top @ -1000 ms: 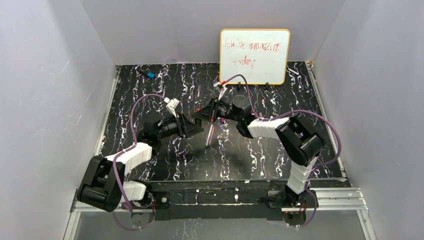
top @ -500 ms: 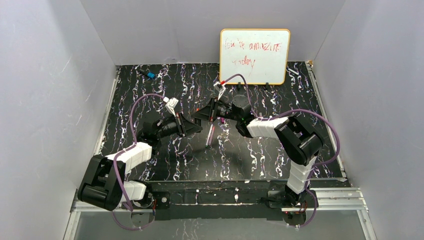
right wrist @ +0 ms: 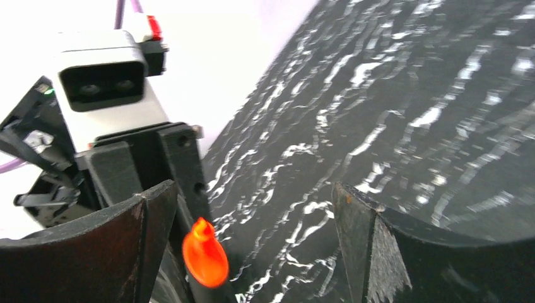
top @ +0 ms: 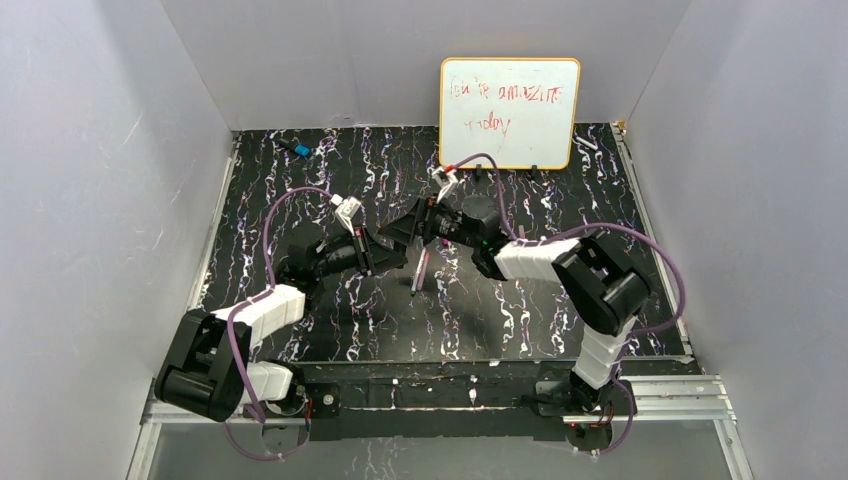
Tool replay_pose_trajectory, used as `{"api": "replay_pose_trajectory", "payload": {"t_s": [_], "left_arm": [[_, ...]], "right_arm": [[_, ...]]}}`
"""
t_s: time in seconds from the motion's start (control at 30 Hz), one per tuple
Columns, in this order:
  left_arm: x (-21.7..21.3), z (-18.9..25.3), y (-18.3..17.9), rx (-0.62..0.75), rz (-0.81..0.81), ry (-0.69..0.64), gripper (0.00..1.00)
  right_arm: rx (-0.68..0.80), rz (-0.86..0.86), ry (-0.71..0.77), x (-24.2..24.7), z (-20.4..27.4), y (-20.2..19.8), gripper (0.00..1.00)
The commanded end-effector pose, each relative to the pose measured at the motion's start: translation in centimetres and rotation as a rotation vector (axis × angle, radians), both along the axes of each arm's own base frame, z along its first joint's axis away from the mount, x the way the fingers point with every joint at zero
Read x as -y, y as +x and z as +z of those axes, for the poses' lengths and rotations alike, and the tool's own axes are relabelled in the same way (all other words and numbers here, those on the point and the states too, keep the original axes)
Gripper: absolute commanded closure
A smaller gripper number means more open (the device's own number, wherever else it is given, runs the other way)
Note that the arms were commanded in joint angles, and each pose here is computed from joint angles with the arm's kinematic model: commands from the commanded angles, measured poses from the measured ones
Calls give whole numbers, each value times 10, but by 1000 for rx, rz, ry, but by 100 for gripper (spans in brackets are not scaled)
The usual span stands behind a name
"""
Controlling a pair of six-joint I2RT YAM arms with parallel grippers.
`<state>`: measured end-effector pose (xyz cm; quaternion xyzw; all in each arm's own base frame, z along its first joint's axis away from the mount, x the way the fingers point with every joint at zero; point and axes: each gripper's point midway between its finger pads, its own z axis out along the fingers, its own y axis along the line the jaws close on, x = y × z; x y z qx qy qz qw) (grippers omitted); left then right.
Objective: Insert the pens into the pen caps
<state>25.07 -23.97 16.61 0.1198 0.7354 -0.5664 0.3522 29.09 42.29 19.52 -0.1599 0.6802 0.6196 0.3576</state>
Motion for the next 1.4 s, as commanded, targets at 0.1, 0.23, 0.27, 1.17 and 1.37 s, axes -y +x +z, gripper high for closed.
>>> {"api": "replay_pose_trajectory", "payload": {"t_s": [0.1,0.23,0.27,1.17,1.37], "left_arm": [[1,19,-4,86,-27,-7,100],[0,27,-7,123,-28,-12,100],[1,28,-8,126,-35,-14,100],[1,30,-14,130,-67,2,100],[1,30,-13,132,-65,7,100]], "right_arm": [[-27,-796,-176,132,27,93,1],[-140,-924,-374,212,10,95,1],[-152,-914,-442,223,2,90,1],[-145,-815,-1017,277,-123,31,38],[-95,-847,-892,267,-127,40,36]]}}
